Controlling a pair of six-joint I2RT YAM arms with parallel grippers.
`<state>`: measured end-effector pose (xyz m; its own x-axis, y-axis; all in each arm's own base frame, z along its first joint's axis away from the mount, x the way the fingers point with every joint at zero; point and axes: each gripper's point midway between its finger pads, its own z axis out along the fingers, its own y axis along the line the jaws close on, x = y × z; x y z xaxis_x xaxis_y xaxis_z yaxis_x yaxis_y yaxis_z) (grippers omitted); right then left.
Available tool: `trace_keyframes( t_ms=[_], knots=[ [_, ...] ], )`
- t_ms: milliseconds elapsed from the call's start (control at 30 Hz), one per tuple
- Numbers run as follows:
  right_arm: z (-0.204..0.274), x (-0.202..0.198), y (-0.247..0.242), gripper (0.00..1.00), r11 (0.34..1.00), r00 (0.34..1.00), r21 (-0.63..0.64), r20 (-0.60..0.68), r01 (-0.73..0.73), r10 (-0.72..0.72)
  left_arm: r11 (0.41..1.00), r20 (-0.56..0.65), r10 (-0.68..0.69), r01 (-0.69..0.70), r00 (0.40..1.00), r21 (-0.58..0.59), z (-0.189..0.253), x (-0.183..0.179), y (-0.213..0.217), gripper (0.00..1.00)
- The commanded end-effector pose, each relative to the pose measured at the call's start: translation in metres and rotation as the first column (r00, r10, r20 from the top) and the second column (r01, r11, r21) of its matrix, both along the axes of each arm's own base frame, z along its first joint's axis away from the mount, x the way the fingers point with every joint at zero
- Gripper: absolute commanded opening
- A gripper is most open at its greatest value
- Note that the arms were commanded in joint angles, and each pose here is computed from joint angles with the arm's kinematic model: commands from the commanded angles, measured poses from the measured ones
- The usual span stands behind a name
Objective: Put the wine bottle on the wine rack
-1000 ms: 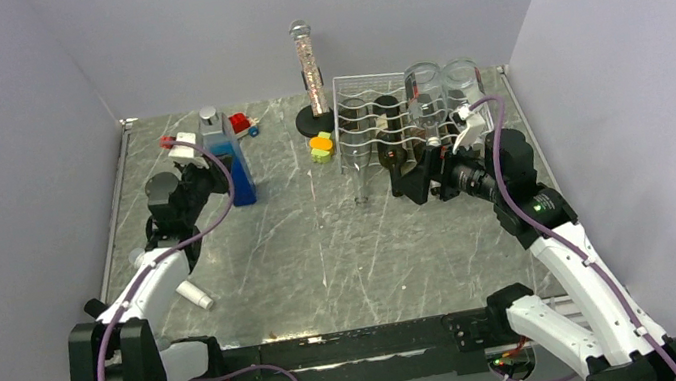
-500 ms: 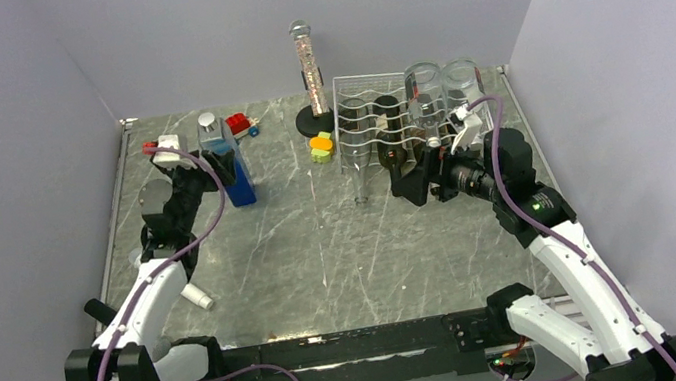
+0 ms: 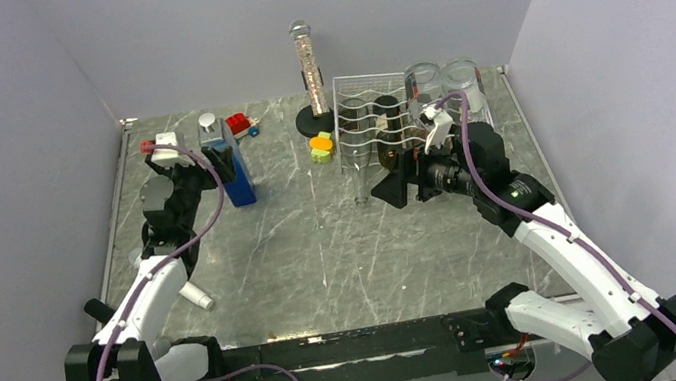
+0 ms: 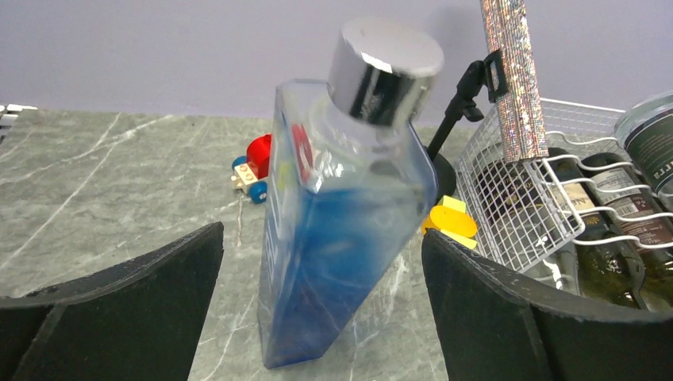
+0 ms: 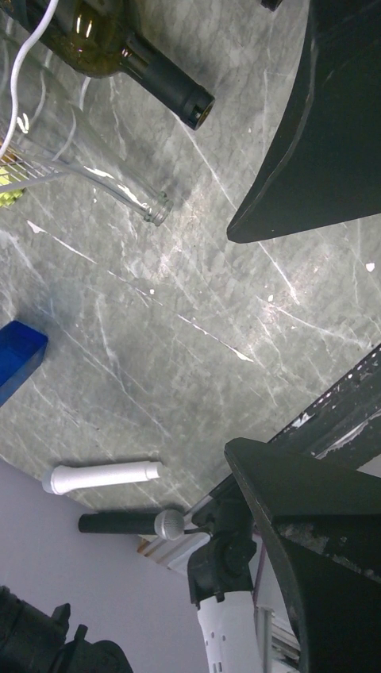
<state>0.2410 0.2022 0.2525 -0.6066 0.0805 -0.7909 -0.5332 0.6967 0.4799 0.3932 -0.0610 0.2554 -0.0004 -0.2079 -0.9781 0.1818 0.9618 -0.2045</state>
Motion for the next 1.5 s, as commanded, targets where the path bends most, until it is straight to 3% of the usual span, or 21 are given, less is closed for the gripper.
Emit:
trace_keyframes(
  t_ms=[0, 167, 300, 400, 700, 900, 933, 1067, 1267, 1400, 1467],
  knots=[
    [0.017, 0.009, 0.002, 1.0, 0.999, 0.998, 0.028, 0.061, 0.025, -0.027, 1.0, 0.083, 0.024, -0.024, 0.996, -0.01, 0.031, 0.01, -0.006, 0.99],
    [0.011, 0.011, 0.002, 1.0, 0.999, 0.998, 0.016, 0.048, 0.033, -0.034, 0.999, 0.077, 0.033, -0.03, 0.997, -0.035, 0.033, 0.024, -0.022, 0.99],
    [0.008, 0.011, 0.002, 1.0, 0.999, 0.998, 0.014, 0.038, 0.039, -0.039, 0.985, 0.042, 0.158, -0.154, 0.987, -0.076, 0.024, 0.037, -0.017, 0.99],
    [0.005, 0.011, 0.001, 1.0, 0.999, 0.999, 0.011, 0.029, 0.039, -0.04, 0.969, 0.007, 0.232, -0.231, 0.973, -0.083, 0.014, 0.045, -0.013, 0.94],
    [-0.001, 0.009, 0.0, 1.0, 0.999, 0.999, 0.003, 0.015, 0.042, -0.042, 0.985, 0.062, 0.166, -0.162, 0.984, -0.065, 0.017, 0.041, -0.024, 0.39],
    [0.003, 0.005, 0.002, 1.0, 1.0, 0.999, -0.002, 0.032, 0.018, -0.018, 0.998, 0.067, -0.067, 0.067, 0.995, 0.015, 0.028, 0.024, -0.06, 0.03],
    [0.004, 0.004, 0.003, 1.0, 1.0, 0.999, -0.003, 0.039, 0.01, -0.01, 0.992, 0.046, -0.125, 0.124, 0.991, 0.027, 0.027, 0.019, -0.069, 0.01],
    [0.015, -0.005, 0.009, 1.0, 0.998, 0.994, 0.0, 0.087, -0.064, 0.064, 0.927, 0.029, -0.372, 0.37, 0.928, 0.057, 0.047, -0.014, -0.105, 0.01],
    [0.041, -0.03, 0.029, 1.0, 0.97, 0.952, 0.035, 0.205, -0.24, 0.228, 0.755, 0.042, -0.655, 0.651, 0.755, 0.076, 0.087, -0.081, -0.139, 0.01],
    [0.062, -0.053, 0.046, 1.0, 0.923, 0.888, 0.066, 0.304, -0.38, 0.344, 0.628, 0.06, -0.778, 0.776, 0.625, 0.062, 0.118, -0.127, -0.151, 0.01],
    [0.073, -0.065, 0.056, 1.0, 0.895, 0.848, 0.066, 0.356, -0.441, 0.392, 0.624, 0.077, -0.778, 0.781, 0.624, -0.022, 0.137, -0.138, -0.151, 0.01]
  ],
)
